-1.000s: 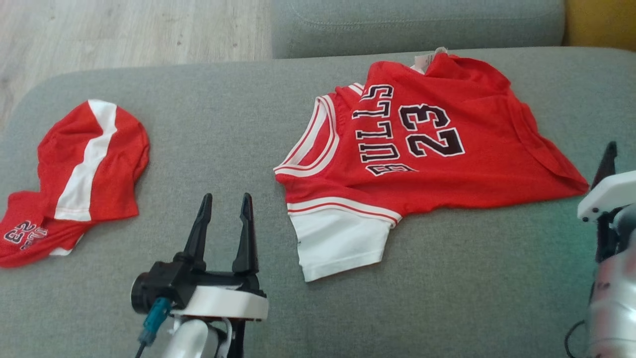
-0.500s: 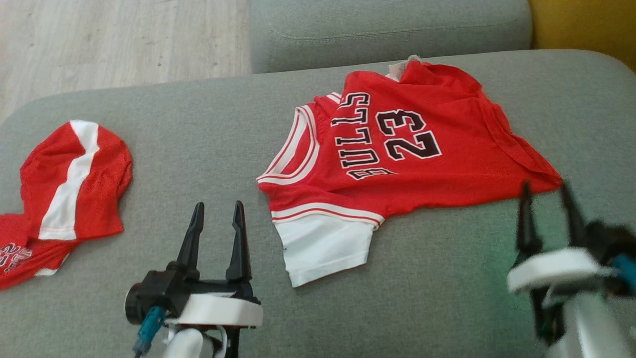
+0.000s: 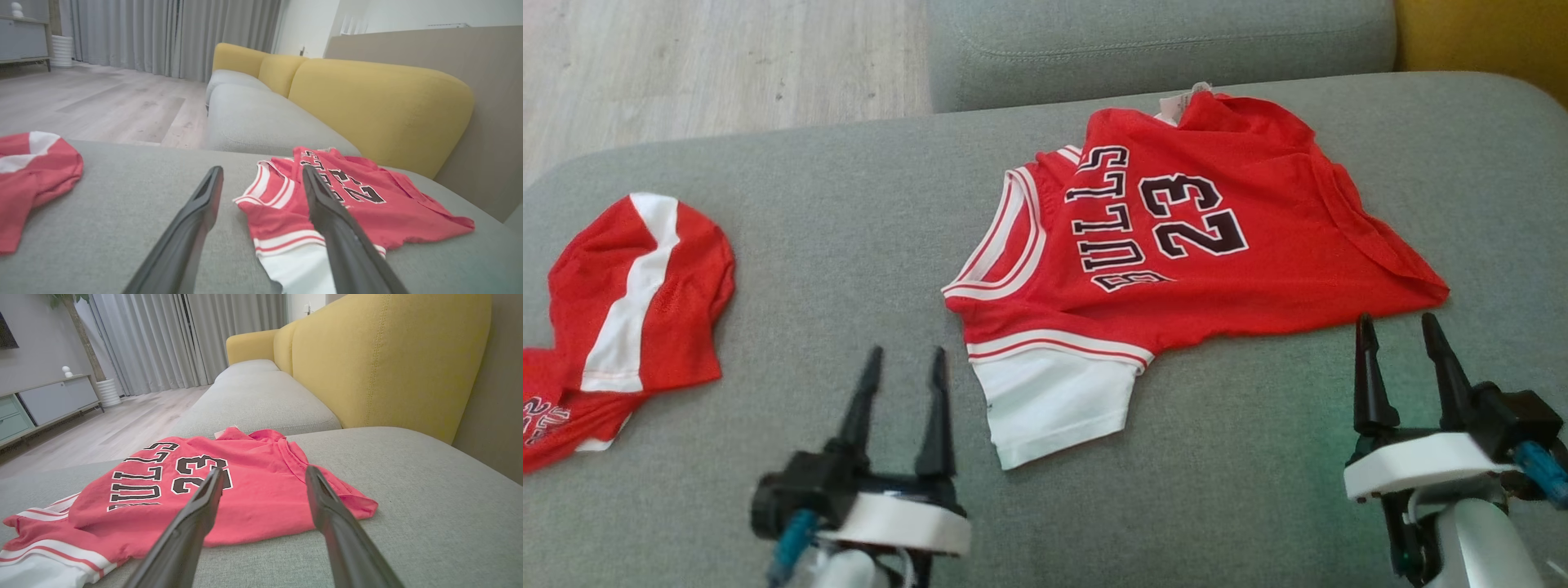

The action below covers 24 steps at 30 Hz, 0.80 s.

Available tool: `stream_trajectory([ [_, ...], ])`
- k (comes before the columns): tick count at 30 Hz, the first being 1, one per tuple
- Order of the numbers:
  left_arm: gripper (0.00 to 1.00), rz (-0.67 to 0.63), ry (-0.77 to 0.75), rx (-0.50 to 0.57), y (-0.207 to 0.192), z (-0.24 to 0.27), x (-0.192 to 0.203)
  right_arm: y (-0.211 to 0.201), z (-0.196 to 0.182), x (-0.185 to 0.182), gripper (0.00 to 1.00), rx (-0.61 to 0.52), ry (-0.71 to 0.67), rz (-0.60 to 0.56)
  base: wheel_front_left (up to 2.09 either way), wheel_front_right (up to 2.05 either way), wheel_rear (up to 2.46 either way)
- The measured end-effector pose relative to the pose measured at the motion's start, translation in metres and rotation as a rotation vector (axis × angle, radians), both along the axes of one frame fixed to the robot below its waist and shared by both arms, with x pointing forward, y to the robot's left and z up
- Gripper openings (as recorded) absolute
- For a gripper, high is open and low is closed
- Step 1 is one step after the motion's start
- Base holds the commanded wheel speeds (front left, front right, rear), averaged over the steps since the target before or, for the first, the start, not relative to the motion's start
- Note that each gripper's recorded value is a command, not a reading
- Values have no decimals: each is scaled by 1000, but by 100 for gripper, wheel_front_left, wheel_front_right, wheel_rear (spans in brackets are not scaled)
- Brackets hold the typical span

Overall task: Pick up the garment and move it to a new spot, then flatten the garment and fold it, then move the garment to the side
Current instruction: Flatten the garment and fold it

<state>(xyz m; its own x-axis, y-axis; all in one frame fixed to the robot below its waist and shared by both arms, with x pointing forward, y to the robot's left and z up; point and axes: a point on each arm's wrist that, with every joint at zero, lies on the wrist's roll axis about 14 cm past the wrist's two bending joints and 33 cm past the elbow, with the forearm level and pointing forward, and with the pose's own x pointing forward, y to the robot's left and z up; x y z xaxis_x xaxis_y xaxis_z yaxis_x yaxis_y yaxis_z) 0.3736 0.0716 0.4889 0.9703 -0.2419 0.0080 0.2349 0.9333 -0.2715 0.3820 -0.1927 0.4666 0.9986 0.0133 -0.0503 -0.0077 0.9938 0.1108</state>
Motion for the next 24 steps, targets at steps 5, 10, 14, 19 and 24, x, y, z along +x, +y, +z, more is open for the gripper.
stream_trajectory([
  [5, 100, -80, 85, 20, -24, -27, -13, 3, -2, 2, 100, -9, 4, 10, 0, 0, 0],
  [10, 100, -109, 168, 74, -32, -52, -17, 3, -5, 2, 100, -9, 15, 13, 0, 0, 0],
  [14, 100, -145, 224, 93, -39, -64, -20, 3, -7, 2, 100, -7, 19, 11, 0, 0, 0],
  [19, 100, -188, 293, 121, -46, -78, -26, 2, -7, 3, 100, -7, 18, 8, 0, 0, 0],
  [24, 100, -194, 389, 149, -46, -97, -32, 2, -2, 8, 100, -8, 5, 8, 0, 0, 0],
])
